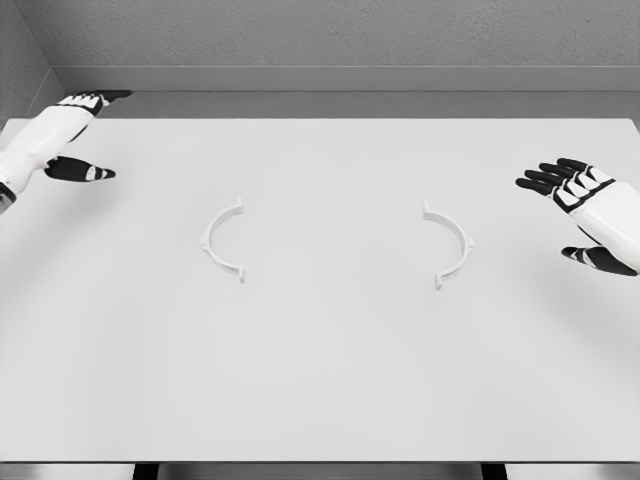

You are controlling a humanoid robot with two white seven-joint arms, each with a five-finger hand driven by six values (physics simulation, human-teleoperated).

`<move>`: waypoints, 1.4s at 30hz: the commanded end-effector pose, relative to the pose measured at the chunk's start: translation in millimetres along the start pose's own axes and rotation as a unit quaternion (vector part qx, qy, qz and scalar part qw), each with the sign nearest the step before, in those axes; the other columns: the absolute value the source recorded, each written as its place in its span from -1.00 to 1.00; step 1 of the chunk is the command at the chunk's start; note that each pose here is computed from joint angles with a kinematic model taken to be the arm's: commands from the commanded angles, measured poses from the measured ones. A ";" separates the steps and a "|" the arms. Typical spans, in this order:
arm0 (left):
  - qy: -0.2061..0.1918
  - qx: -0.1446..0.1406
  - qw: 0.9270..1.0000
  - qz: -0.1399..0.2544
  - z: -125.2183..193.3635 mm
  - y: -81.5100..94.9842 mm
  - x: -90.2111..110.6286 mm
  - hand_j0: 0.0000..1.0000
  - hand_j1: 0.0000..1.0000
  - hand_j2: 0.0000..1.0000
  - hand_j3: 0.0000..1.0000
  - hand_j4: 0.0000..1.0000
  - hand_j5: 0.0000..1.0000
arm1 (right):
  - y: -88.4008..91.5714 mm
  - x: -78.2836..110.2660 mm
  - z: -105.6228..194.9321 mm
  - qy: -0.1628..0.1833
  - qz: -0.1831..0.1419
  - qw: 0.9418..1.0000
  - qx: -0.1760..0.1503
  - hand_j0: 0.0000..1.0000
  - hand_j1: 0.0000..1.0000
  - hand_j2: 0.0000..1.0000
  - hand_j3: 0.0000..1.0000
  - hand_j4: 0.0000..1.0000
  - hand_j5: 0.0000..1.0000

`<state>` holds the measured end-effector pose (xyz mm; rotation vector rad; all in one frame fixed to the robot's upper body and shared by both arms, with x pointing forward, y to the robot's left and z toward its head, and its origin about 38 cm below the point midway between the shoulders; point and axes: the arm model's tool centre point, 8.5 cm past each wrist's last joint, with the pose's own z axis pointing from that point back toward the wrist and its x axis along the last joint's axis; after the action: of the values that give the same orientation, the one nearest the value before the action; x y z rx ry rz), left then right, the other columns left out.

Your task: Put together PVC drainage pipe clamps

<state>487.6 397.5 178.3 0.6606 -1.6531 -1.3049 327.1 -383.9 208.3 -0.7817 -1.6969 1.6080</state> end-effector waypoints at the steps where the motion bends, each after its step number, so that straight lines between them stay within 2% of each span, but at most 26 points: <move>1: -0.006 0.001 1.000 -0.001 -1.8 0.9 3.6 1.00 1.00 1.00 1.00 1.00 1.00 | -0.4 -0.4 0.2 0.000 -0.003 1.000 -0.002 1.00 1.00 1.00 1.00 1.00 1.00; 4: -0.007 0.000 1.000 -0.001 -1.8 -0.2 4.0 1.00 1.00 1.00 1.00 1.00 1.00 | 1.1 -0.2 -3.8 0.000 -0.007 1.000 -0.008 1.00 1.00 1.00 1.00 1.00 1.00; 7: -0.010 -0.009 1.000 -0.002 -3.2 -5.5 6.2 1.00 1.00 1.00 1.00 1.00 1.00 | 6.5 3.9 -43.7 -0.031 0.000 1.000 0.001 1.00 1.00 1.00 1.00 1.00 1.00; 8: -0.017 -0.013 1.000 -0.002 -5.4 -7.8 10.2 1.00 1.00 1.00 1.00 1.00 1.00 | 12.1 3.6 -54.1 -0.035 0.000 0.999 0.006 1.00 1.00 1.00 1.00 1.00 1.00; 10: -0.056 -0.031 0.998 -0.009 -17.1 -19.6 35.1 1.00 1.00 1.00 1.00 1.00 1.00 | 20.1 5.1 -63.7 -0.041 -0.003 0.999 0.017 1.00 1.00 1.00 1.00 1.00 1.00; 11: -0.066 -0.036 0.997 -0.006 -21.0 -26.1 42.3 1.00 1.00 1.00 1.00 1.00 1.00 | 30.6 5.3 -66.0 -0.040 -0.010 0.999 0.032 1.00 1.00 1.00 1.00 1.00 1.00; 12: -0.068 -0.036 0.997 -0.003 -22.7 -28.0 44.4 1.00 1.00 1.00 1.00 1.00 1.00 | 41.5 6.2 -69.6 -0.039 -0.014 0.998 0.043 1.00 1.00 1.00 1.00 1.00 1.00; 15: -0.074 -0.043 0.996 -0.003 -25.8 -34.2 49.0 1.00 1.00 1.00 1.00 1.00 1.00 | 51.8 1.9 -87.6 -0.031 -0.013 0.998 0.049 1.00 1.00 1.00 1.00 1.00 1.00; 17: -0.093 -0.061 0.994 0.000 -36.1 -54.9 65.3 1.00 1.00 1.00 1.00 1.00 1.00 | 58.9 11.2 -101.0 -0.041 -0.018 0.998 0.048 1.00 1.00 1.00 1.00 1.00 1.00; 20: -0.100 -0.066 0.993 -0.001 -40.5 -62.8 72.7 1.00 1.00 1.00 1.00 1.00 1.00 | 67.3 25.6 -112.5 -0.060 -0.027 0.997 0.051 1.00 1.00 1.00 1.00 1.00 1.00; 22: -0.122 -0.065 0.990 -0.004 -42.6 -61.5 86.1 1.00 1.00 1.00 1.00 1.00 1.00 | 68.6 27.7 -114.0 -0.062 -0.026 0.996 0.052 1.00 1.00 1.00 1.00 1.00 1.00; 25: -0.138 -0.064 0.988 -0.009 -39.0 -60.0 95.1 1.00 1.00 1.00 1.00 1.00 1.00 | 73.5 25.6 -115.3 -0.056 -0.036 0.996 0.052 1.00 1.00 1.00 1.00 1.00 1.00; 28: -0.136 -0.067 0.988 -0.019 -29.8 -53.6 89.7 1.00 1.00 1.00 1.00 1.00 1.00 | 57.9 16.5 -114.1 -0.047 -0.031 0.998 0.033 1.00 1.00 1.00 1.00 1.00 1.00; 30: -0.120 -0.068 0.990 -0.032 -19.3 -41.4 74.7 1.00 1.00 1.00 1.00 1.00 1.00 | 47.6 3.7 -107.9 -0.027 -0.029 0.999 0.017 1.00 1.00 1.00 1.00 1.00 1.00; 32: -0.116 -0.070 0.990 -0.038 -15.7 -38.1 70.6 1.00 1.00 1.00 1.00 1.00 1.00 | 54.8 -3.7 -104.5 -0.015 -0.035 0.999 0.026 1.00 1.00 1.00 1.00 1.00 1.00; 37: -0.124 -0.082 0.988 -0.033 -9.3 -52.1 76.5 1.00 1.00 1.00 1.00 1.00 1.00 | 80.9 -22.6 -97.1 0.018 -0.060 0.996 0.056 1.00 1.00 1.00 1.00 1.00 1.00; 38: -0.122 -0.089 0.988 -0.032 -5.8 -58.0 75.3 1.00 1.00 1.00 1.00 1.00 1.00 | 84.3 -24.4 -95.8 0.021 -0.063 0.996 0.060 1.00 1.00 1.00 1.00 1.00 1.00; 42: -0.112 -0.096 0.988 -0.039 2.8 -56.4 66.3 1.00 1.00 1.00 1.00 1.00 1.00 | 90.4 -20.0 -98.4 0.015 -0.063 0.995 0.070 1.00 1.00 1.00 1.00 1.00 1.00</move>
<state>446.7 322.5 139.5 0.4644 -1.6604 -1.6197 415.9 -335.4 123.4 -0.6270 -1.5702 1.6008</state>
